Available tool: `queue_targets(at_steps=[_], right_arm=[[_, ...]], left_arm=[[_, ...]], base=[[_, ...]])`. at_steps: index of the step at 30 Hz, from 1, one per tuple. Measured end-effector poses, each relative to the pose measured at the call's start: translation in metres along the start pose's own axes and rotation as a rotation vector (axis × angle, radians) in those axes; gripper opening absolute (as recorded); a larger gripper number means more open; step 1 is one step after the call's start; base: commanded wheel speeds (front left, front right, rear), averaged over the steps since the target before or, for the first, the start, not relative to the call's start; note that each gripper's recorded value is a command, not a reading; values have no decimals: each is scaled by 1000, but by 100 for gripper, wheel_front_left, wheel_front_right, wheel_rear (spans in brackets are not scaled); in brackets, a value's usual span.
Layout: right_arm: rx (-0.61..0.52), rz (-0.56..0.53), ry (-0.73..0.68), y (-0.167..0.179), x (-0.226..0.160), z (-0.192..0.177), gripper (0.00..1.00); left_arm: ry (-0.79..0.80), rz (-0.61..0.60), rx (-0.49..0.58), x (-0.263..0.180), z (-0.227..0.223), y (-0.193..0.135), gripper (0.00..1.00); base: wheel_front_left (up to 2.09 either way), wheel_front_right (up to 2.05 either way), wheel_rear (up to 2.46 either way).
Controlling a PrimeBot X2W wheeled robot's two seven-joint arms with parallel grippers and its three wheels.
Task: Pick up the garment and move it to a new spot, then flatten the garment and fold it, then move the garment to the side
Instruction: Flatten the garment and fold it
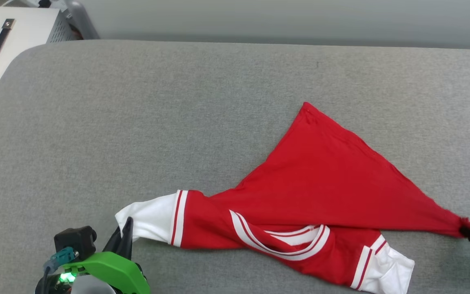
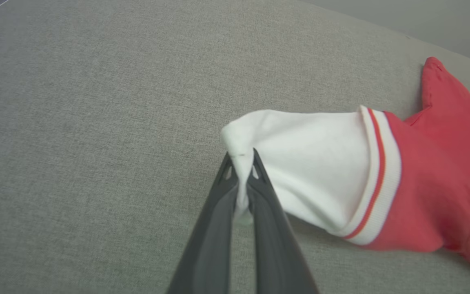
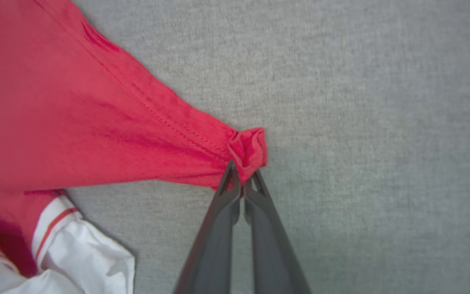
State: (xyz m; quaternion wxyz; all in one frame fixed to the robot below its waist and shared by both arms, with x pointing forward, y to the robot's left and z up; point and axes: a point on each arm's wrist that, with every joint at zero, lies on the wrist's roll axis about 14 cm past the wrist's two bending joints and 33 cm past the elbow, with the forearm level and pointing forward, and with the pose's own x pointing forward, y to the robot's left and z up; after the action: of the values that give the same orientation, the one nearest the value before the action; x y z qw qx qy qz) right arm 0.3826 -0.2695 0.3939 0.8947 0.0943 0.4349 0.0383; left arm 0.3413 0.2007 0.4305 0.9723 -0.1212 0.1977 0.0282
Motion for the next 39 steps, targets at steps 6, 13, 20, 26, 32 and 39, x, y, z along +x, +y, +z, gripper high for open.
queue_targets(at_steps=[6,13,20,26,32,39], right_arm=[[138,-36,5,-6,-37,-65,0],[302,-6,72,32,-62,-135,0],[265,-12,-18,33,-64,-118,100],[170,-33,-276,28,-60,-52,100],[89,-11,-475,38,-47,10,100],[-82,70,-504,64,-18,65,100]], left_arm=[[-2,-32,5,1,4,-9,0],[4,-52,6,-2,1,-15,0],[4,-67,11,0,1,-19,0],[14,-67,9,3,-1,-19,0],[11,-82,6,13,2,-27,0],[-41,-100,4,23,16,-38,0]], base=[[0,0,0],[0,0,0],[0,0,0],[0,0,0],[0,0,0],[0,0,0]])
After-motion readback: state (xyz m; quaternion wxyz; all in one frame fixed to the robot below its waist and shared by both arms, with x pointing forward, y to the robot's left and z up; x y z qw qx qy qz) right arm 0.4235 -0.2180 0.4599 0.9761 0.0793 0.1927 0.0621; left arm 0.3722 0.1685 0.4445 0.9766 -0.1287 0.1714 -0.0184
